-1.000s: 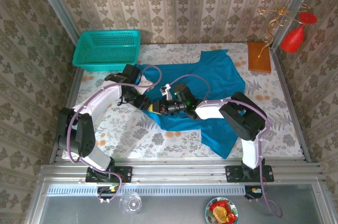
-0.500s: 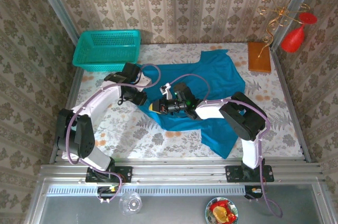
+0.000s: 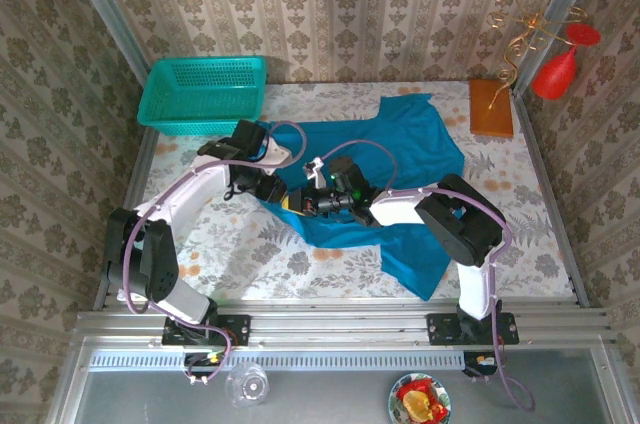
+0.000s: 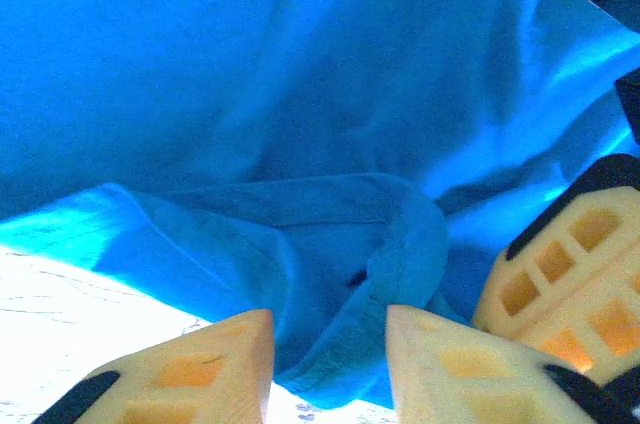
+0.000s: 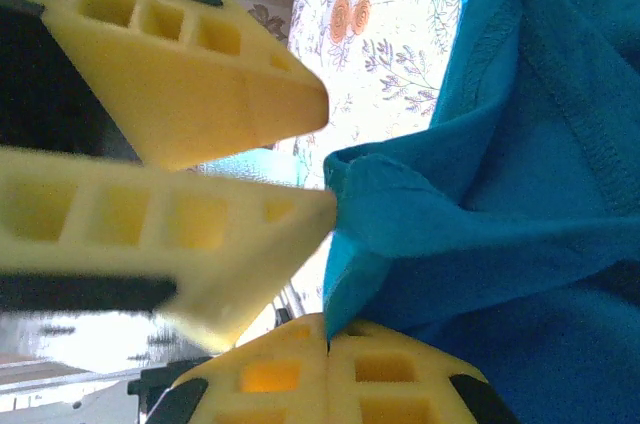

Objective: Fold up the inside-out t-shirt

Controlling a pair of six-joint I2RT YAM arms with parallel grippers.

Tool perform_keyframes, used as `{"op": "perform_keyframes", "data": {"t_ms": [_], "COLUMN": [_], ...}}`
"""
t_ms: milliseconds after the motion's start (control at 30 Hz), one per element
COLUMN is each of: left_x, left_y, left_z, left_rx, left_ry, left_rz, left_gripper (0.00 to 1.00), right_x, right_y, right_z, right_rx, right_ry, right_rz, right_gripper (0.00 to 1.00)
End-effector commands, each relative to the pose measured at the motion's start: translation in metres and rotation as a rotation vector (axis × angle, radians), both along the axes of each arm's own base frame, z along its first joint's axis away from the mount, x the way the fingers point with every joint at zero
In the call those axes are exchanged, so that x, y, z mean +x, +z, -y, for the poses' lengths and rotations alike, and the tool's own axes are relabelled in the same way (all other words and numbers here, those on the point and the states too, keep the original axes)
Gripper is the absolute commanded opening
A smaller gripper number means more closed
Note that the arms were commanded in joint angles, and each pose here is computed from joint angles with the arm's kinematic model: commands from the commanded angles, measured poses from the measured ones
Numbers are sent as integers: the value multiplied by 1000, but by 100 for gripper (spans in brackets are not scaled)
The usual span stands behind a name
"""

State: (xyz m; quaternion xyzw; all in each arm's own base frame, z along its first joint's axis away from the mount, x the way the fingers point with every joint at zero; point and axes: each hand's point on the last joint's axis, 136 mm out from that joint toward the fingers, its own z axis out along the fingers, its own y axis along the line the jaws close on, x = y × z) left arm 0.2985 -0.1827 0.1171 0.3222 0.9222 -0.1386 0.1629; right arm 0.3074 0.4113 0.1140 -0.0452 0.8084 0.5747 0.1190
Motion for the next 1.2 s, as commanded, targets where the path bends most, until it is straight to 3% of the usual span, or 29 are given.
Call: {"op": "perform_keyframes", "data": {"t_ms": [0,133,433,733,1167], "left_x": [-20,-27,-16,5,9], "left_y": [11,7,-18,-10,-3], "left_z": [-1,-3,-12,-12,-4], "left_rx": [-3,34,124,130,68], "left_ry": [-52,-83,-60,-12,1], "left_rz": [-36,-63,-88,11,29], "left_gripper": [40,45,45,30,8], "right_x": [7,7,7,6,6], "right_y": [19,17,21,22,21], "right_z": [-1,-2,-3,-5,-7], "right_rx": [17,15,17,17,6], "right_ry": [-18,-15,-10,-5,3], "right_rz": [40,35,40,41,45], "right_gripper": [0,0,0,0,0]}}
